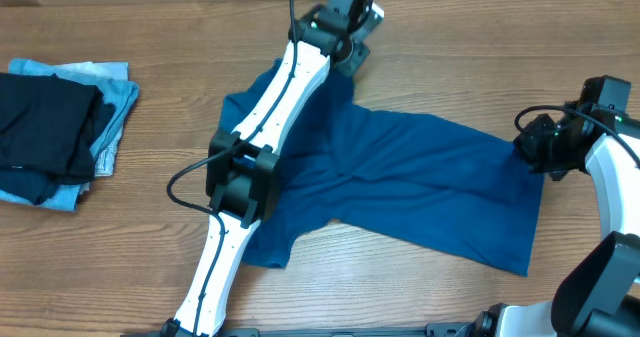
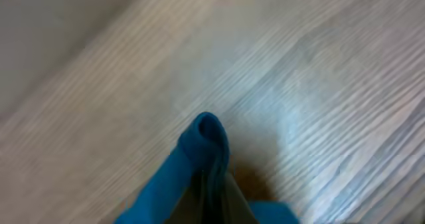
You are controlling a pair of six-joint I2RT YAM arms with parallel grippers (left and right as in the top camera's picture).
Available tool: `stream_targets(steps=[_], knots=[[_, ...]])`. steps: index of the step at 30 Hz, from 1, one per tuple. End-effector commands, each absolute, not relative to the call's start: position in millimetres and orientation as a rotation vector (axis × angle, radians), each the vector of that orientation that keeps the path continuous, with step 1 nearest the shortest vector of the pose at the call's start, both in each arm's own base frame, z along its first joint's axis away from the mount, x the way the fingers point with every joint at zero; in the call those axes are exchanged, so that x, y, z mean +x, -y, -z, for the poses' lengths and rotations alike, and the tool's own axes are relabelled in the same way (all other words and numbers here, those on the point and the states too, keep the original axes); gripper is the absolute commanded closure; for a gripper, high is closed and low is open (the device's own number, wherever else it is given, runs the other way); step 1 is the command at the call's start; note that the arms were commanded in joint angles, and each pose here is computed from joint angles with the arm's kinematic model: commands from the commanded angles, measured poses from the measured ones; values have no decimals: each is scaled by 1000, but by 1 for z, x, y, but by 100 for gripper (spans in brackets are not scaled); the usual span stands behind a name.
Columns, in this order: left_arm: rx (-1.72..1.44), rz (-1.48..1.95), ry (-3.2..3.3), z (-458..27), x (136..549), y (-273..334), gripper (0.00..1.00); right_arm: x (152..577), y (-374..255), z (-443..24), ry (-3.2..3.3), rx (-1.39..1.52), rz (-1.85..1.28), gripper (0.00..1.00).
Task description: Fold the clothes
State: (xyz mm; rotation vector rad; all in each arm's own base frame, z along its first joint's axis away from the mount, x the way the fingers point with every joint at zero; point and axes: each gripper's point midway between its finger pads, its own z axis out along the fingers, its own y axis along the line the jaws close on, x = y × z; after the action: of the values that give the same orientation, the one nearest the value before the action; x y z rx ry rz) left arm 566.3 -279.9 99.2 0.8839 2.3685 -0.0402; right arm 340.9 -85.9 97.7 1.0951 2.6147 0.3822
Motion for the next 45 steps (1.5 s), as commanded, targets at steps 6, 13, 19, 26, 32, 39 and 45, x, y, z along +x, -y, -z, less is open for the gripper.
stream_targets(steps=[6,13,19,26,32,39,45], knots=[[642,56,-2272,-175,599,251,96,383,92,-155,-2458,958,-426,96],[555,72,-2183,-197,620,243,96,430,110,-196,-2238,817,-400,96],[394,111,-2084,-242,641,217,96,458,126,-230,-2069,735,-344,96],[389,172,-2021,-259,651,206,96,491,131,-213,-2034,674,-293,96],[336,112,-2028,-253,662,181,96,528,126,-178,-2021,600,-198,96],[283,73,-2103,-216,675,143,96,541,146,-204,-1878,610,-100,96],[287,65,-2167,-184,676,139,96,549,157,-187,-1863,636,-57,96]])
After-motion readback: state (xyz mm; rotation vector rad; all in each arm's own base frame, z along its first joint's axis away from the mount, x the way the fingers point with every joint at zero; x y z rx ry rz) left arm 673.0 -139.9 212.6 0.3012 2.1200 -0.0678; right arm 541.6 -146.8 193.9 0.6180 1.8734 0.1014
